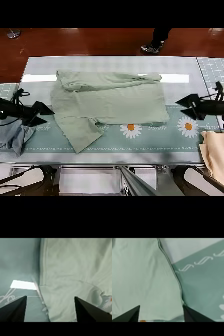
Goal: Fold the shirts.
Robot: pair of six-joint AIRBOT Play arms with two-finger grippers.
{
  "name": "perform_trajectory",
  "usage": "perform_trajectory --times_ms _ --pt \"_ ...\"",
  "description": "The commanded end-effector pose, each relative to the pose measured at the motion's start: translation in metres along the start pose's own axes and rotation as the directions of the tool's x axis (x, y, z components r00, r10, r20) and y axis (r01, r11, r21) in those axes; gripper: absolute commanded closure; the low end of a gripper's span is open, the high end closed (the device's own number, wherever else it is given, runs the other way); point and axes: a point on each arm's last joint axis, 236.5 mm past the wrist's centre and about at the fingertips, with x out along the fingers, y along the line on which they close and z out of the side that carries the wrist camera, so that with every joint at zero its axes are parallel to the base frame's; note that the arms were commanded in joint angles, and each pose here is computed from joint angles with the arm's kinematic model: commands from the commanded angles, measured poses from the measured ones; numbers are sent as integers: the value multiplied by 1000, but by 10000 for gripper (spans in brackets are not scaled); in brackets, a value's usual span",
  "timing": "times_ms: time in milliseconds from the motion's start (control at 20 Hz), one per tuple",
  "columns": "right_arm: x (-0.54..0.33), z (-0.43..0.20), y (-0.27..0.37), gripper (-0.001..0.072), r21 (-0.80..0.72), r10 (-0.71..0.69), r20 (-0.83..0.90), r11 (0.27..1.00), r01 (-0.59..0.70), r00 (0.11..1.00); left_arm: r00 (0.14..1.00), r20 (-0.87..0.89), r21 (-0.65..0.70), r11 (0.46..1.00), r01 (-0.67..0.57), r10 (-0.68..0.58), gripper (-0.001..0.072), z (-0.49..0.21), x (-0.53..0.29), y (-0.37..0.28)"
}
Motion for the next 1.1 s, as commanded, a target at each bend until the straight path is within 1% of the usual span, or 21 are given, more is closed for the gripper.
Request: perform_trajectory --times_ms 0,150,200,400,450,500,600,650,950,1050 --pt "17 -50 -10 96 30 48 -19 998 -47 999 1000 14 -39 999 26 -25 7 -9 20 9" --pt "17 -60 -9 96 33 59 -52 998 -57 997 991 114 -61 995 82 -75 7 10 33 -9" --pt "17 -60 -9 96 35 59 -52 998 -57 997 989 120 -33 996 88 -83 7 10 40 -17" --pt "17 -58 -12 96 58 46 -44 997 -44 998 991 125 95 995 37 -48 13 6 66 -40" --pt "18 -54 -20 96 72 13 -26 997 -12 1000 991 121 105 994 36 -49 223 4 67 -42" --pt "18 -49 -30 96 93 -30 -8 995 31 1000 992 120 104 994 37 -49 669 4 66 -42" --pt "17 -48 -45 96 137 -94 -5 986 94 996 993 105 138 989 44 -59 679 2 64 -44" --pt "19 -50 -46 96 152 -93 -14 984 94 996 993 100 149 988 48 -64 679 2 62 -45" --pt "45 -38 -32 96 253 35 -33 967 -26 999 993 91 156 986 55 -70 679 1 61 -48" --pt "60 -43 -26 96 223 27 -98 975 -5 995 994 88 157 986 56 -70 679 0 61 -48"
